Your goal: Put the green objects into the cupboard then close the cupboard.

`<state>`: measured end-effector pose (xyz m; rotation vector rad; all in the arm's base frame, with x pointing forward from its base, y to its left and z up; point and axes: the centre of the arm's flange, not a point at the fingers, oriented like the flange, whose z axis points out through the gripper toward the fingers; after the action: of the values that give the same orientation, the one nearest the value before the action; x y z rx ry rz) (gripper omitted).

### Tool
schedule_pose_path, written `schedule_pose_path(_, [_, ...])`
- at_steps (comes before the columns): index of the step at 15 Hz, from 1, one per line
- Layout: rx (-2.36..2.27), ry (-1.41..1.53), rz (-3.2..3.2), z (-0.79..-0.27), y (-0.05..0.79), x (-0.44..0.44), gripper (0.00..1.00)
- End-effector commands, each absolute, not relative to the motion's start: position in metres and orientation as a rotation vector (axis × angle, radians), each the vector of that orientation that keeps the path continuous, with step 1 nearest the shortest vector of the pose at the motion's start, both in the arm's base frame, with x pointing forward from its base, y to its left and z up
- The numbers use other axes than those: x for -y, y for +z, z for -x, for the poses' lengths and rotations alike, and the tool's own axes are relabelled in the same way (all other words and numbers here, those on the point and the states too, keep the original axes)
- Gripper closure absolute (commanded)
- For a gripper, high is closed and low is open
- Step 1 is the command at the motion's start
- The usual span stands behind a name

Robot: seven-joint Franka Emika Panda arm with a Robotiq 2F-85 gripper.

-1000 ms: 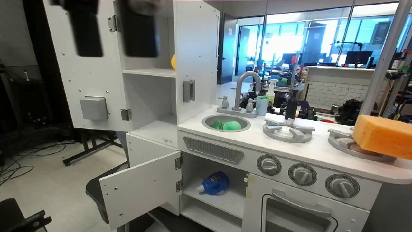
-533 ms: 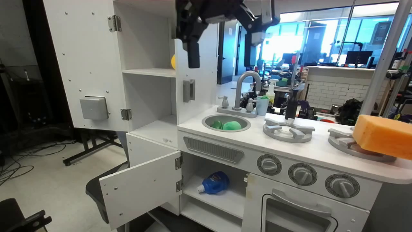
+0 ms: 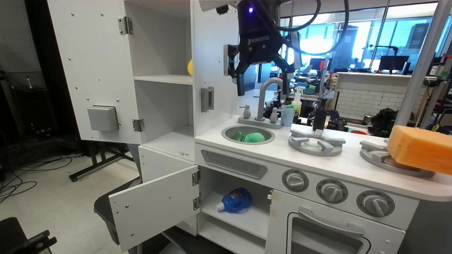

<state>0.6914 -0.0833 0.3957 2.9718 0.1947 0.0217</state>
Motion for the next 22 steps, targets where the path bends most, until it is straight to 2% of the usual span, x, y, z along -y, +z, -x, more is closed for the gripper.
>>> schedule_pose_path(1, [-0.303,0.007,-2.951,-0.778,0.378,0.079,0.00])
schedule_pose_path(10, [-0.498,-0.066,-2.930,-0.849,0.276,0.027,0.00])
schedule_pose_path(17, [-0.590,-0.028,-2.899,-0.874,0.271,0.028,0.00])
schedule_pose_path(22, [-0.823,0.003,-2.869,-0.881,0.278,0.036,0.00])
